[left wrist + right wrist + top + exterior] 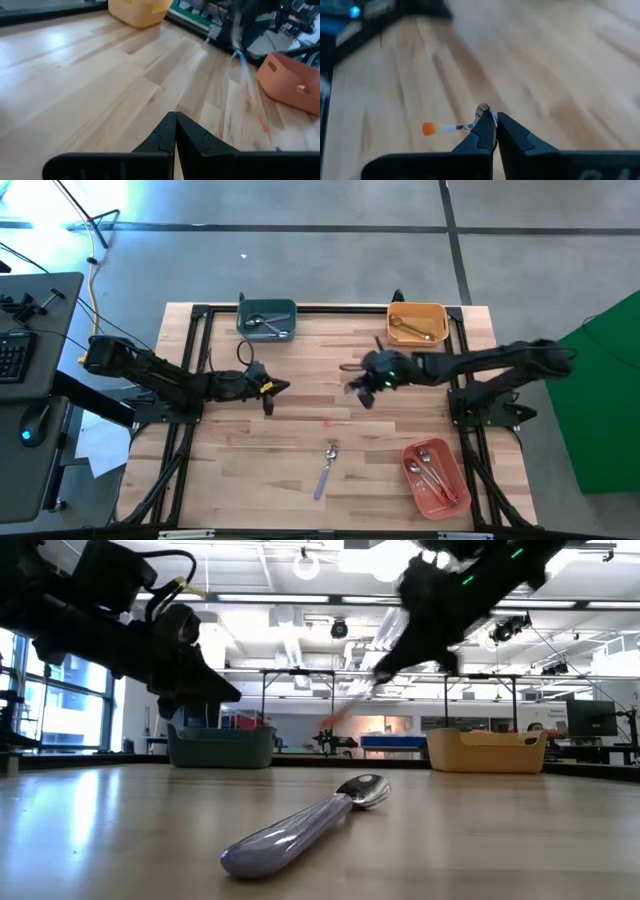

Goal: Sort silverware by color (type)
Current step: Put the orange spoon into the orange bin

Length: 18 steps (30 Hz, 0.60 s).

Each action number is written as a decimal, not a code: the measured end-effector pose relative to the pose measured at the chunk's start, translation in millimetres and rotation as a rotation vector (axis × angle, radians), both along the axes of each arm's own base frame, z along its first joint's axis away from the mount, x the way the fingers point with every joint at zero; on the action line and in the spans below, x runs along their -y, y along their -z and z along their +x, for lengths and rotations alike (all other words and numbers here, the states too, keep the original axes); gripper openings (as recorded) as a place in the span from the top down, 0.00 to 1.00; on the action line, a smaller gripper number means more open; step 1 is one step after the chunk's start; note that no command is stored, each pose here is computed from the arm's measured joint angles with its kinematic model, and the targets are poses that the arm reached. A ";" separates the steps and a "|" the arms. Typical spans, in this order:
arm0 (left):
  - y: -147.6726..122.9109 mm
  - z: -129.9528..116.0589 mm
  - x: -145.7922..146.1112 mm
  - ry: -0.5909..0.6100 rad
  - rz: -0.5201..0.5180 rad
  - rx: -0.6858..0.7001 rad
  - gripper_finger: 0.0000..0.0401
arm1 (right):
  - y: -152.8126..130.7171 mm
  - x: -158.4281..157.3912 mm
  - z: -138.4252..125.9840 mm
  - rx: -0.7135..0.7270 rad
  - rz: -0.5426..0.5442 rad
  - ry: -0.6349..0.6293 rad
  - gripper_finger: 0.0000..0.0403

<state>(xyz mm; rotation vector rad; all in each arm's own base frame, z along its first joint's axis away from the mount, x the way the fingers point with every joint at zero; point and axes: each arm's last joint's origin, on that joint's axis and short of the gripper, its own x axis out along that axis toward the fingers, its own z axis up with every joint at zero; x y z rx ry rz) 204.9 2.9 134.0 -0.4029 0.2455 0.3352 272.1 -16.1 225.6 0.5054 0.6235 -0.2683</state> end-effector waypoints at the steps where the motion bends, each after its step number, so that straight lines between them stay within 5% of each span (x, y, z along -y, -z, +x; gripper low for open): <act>1: -1.0 0.7 -0.3 -0.001 0.001 0.007 1.00 | -5.5 -6.9 -7.2 -0.010 0.014 -0.011 1.00; 10: -4.5 -0.8 -0.1 0.001 -0.004 0.025 1.00 | -34.1 -58.4 -67.1 -0.120 0.209 -0.223 1.00; 18: -4.0 -1.0 -0.1 0.003 -0.002 0.020 1.00 | -30.7 -86.9 -127.3 -0.441 0.308 -0.238 1.00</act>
